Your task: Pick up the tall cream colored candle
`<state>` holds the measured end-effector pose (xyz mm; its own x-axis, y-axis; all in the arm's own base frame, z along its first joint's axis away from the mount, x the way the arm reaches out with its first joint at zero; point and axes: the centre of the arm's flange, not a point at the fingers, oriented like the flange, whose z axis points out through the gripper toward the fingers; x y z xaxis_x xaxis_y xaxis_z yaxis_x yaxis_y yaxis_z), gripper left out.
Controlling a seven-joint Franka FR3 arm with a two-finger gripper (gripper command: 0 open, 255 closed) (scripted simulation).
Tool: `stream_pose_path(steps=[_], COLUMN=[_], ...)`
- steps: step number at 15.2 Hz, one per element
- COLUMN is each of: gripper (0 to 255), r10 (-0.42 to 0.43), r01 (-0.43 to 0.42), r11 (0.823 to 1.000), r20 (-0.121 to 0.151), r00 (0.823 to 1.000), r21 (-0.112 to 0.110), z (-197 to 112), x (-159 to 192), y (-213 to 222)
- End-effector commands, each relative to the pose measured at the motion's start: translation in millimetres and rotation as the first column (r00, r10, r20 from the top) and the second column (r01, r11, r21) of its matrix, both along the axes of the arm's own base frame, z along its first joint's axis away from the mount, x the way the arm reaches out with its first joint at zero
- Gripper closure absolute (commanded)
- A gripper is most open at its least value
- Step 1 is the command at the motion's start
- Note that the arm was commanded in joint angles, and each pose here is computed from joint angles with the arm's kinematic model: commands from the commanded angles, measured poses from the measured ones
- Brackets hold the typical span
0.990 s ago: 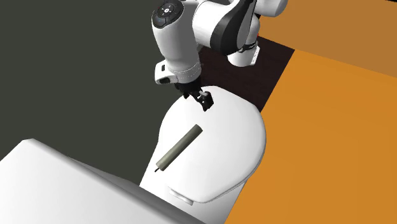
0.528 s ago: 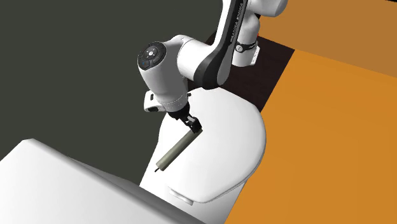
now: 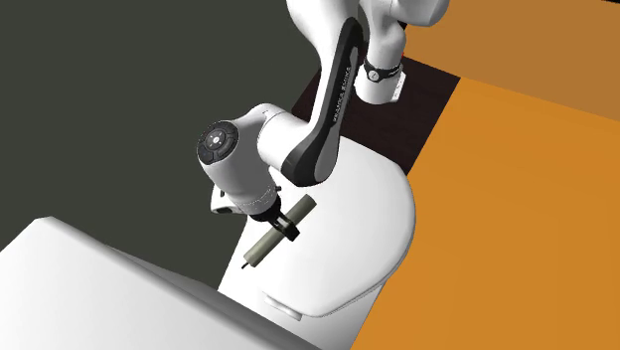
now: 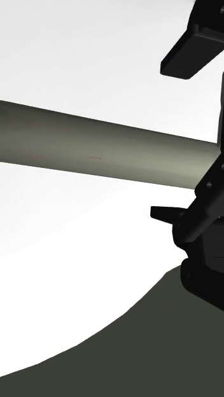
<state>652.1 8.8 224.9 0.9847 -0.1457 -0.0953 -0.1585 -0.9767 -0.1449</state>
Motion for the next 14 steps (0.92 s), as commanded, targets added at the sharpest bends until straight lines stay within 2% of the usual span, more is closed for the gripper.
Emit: stream_pose_path(steps=[1,7,8,14], gripper=[0,0,255,255], r10=[-0.001,-0.001,-0.001,-0.001], r01=[0.001,0.001,0.001,0.001], r11=[1.0,1.0,1.0,1.0], r20=[0.001,0.001,0.001,0.001], r00=[1.0,1.0,1.0,1.0], r21=[0.0,0.0,0.0,0.0], z=[-10,-34,-34,-34], x=[3,3,3,3], y=[-1,-1,-1,-1])
